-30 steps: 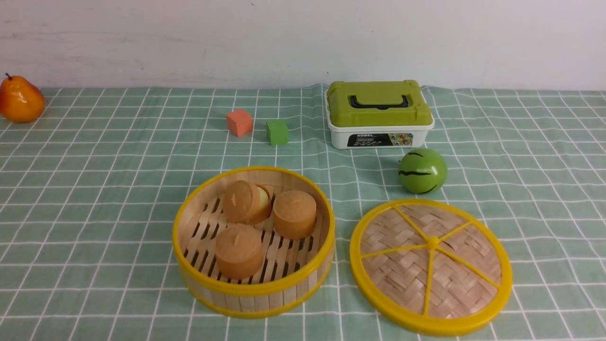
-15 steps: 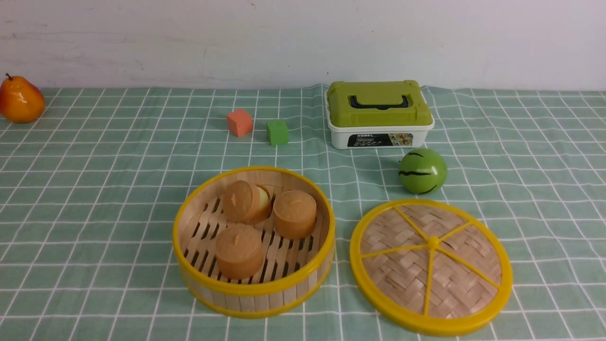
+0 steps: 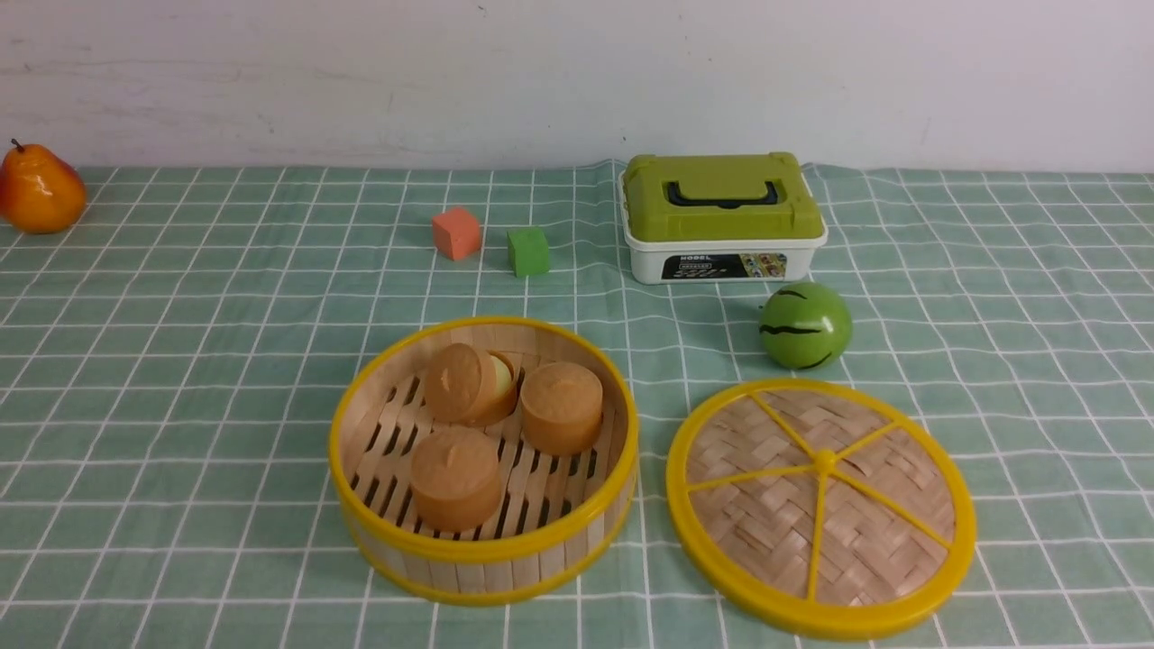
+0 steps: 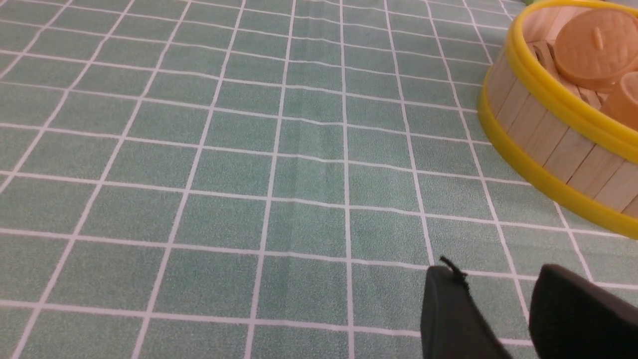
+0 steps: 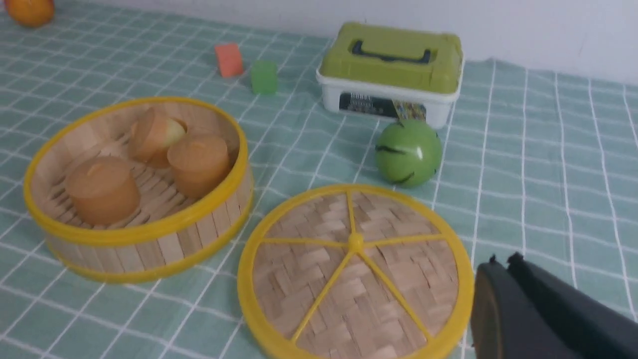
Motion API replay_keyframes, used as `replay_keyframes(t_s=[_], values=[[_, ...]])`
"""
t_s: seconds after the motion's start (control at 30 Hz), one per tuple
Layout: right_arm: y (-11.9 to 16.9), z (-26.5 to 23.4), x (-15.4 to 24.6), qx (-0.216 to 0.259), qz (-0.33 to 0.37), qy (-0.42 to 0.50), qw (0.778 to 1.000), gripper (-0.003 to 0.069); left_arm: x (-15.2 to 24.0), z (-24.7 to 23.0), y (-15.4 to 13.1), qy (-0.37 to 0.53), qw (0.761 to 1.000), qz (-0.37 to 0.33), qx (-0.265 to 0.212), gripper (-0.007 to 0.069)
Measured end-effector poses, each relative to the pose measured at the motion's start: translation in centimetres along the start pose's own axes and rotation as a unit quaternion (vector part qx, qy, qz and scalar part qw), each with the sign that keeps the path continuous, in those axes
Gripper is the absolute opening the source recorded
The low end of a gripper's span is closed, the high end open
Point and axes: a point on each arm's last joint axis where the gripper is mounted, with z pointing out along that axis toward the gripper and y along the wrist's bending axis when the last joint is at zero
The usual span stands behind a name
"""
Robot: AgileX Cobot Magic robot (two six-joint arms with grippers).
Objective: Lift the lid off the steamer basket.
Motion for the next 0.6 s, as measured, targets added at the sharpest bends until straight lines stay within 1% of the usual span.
replay_keyframes(t_s=[0.03,0.07,0.1,0.13,0.17,0.2,0.3,0.33,0.4,0.47,0.57,0.6], values=[[-0.3,0.6,2.1,0.009,0.003,-0.046,0.999,-0.0010,0.0,0.0,0.0,0.000,1.000,0.000,0.000,0.0239],[-0.3,0.6,2.3,0.010,0.007,-0.050,0.999,-0.0010,0.0,0.0,0.0,0.000,1.000,0.000,0.000,0.0239],[-0.5,0.9,3.4,0.019,0.010,-0.057,0.998,-0.0010,0.0,0.0,0.0,0.000,1.000,0.000,0.000,0.0239],[-0.6,0.8,3.9,0.024,0.021,-0.079,0.996,-0.0010,0.0,0.0,0.0,0.000,1.000,0.000,0.000,0.0239],[-1.2,0.9,6.1,0.054,0.044,-0.111,0.991,-0.0010,0.0,0.0,0.0,0.000,1.000,0.000,0.000,0.0239],[-1.5,0.9,7.1,0.072,0.049,-0.122,0.989,-0.0010,0.0,0.0,0.0,0.000,1.000,0.000,0.000,0.0239],[-1.9,0.8,8.8,0.104,0.043,-0.131,0.985,-0.0010,0.0,0.0,0.0,0.000,1.000,0.000,0.000,0.0239],[-2.2,0.8,9.8,0.129,0.031,-0.136,0.982,-0.0009,0.0,0.0,0.0,0.000,1.000,0.000,0.000,0.0239],[-2.5,0.9,10.8,0.152,0.016,-0.120,0.981,-0.0009,0.0,0.0,0.0,0.000,1.000,0.000,0.000,0.0239],[-2.6,0.9,11.2,0.163,0.012,-0.104,0.981,-0.0009,0.0,0.0,0.0,0.000,1.000,0.000,0.000,0.0239],[-2.8,1.1,12.5,0.175,0.034,-0.038,0.983,-0.0008,0.0,0.0,0.0,0.000,1.000,0.000,0.000,0.0239],[-2.8,1.1,12.6,0.176,0.039,-0.029,0.983,-0.0008,0.0,0.0,0.0,0.000,1.000,0.000,0.000,0.0239]])
